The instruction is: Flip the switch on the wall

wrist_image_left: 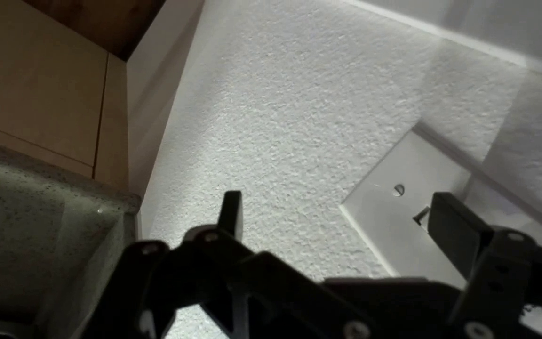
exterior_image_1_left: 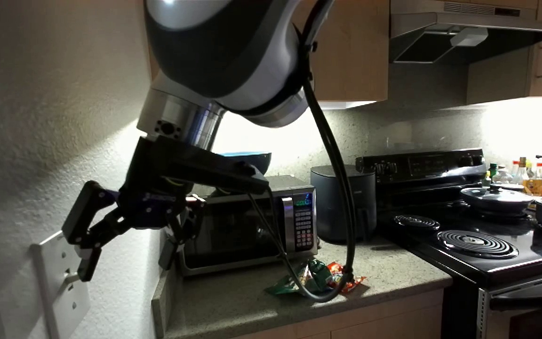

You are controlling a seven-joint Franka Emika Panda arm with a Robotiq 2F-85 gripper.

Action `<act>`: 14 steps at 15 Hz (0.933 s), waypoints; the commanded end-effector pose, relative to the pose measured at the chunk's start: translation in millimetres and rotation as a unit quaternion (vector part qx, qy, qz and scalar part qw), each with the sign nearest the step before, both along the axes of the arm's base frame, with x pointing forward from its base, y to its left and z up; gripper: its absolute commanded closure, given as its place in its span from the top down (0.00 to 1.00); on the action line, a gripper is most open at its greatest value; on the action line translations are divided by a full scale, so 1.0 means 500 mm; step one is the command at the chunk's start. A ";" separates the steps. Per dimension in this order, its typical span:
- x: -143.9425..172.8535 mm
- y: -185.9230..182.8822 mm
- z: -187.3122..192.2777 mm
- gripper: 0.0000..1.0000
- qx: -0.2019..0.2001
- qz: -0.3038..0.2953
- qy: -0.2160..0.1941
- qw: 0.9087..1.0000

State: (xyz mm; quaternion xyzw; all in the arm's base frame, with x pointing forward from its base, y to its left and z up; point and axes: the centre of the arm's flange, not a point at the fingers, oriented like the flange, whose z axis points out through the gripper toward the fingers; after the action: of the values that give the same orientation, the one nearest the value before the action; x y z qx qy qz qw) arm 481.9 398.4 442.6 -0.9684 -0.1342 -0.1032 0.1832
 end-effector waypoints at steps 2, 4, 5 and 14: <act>0.010 -0.003 -0.013 1.00 0.001 -0.012 0.032 0.999; 0.020 -0.008 -0.019 1.00 0.004 -0.019 0.042 0.999; 0.024 -0.012 -0.024 1.00 0.005 -0.025 0.048 0.999; 0.051 -0.041 -0.069 1.00 -0.007 -0.050 0.063 0.997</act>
State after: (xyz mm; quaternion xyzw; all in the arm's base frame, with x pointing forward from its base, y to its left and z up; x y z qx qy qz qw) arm 507.5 378.0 408.1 -0.9798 -0.0747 -0.0504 0.1786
